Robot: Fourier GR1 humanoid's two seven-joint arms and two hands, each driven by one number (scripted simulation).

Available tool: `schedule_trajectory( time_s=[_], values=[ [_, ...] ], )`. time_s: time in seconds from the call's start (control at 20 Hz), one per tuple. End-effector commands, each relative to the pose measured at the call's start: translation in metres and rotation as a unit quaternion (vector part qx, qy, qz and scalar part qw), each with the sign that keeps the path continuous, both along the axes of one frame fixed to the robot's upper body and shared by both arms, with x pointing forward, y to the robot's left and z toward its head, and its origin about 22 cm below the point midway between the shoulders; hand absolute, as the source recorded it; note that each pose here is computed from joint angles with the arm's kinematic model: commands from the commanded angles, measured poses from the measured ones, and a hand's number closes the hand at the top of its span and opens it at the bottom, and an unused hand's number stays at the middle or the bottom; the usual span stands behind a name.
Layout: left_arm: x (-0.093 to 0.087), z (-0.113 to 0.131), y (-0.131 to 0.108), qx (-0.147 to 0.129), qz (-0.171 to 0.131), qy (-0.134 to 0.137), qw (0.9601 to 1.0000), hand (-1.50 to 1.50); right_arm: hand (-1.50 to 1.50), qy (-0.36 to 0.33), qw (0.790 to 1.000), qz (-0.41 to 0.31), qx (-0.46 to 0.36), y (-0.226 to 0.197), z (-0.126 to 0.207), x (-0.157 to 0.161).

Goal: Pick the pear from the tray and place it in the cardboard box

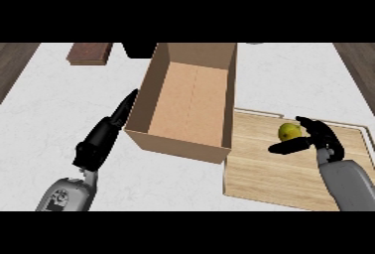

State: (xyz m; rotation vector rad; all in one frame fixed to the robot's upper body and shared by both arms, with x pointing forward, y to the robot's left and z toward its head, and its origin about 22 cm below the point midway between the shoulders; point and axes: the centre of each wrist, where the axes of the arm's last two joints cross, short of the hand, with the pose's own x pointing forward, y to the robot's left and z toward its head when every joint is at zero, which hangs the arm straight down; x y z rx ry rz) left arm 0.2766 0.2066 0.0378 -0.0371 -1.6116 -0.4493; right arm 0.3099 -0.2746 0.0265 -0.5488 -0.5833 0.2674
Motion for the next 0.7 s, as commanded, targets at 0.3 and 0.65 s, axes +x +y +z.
schedule_trajectory(
  time_s=[0.3,0.65],
  values=[
    [-0.001,0.003,-0.016,-0.008,0.0,0.009,0.9999,0.0,1.5,0.019,0.999,0.022,-0.024,-0.013,-0.023,-0.007],
    [0.007,0.006,-0.02,-0.008,-0.053,-0.009,0.9985,0.0,1.5,-0.201,0.811,0.545,-0.068,0.114,0.06,-0.003]
  ],
)
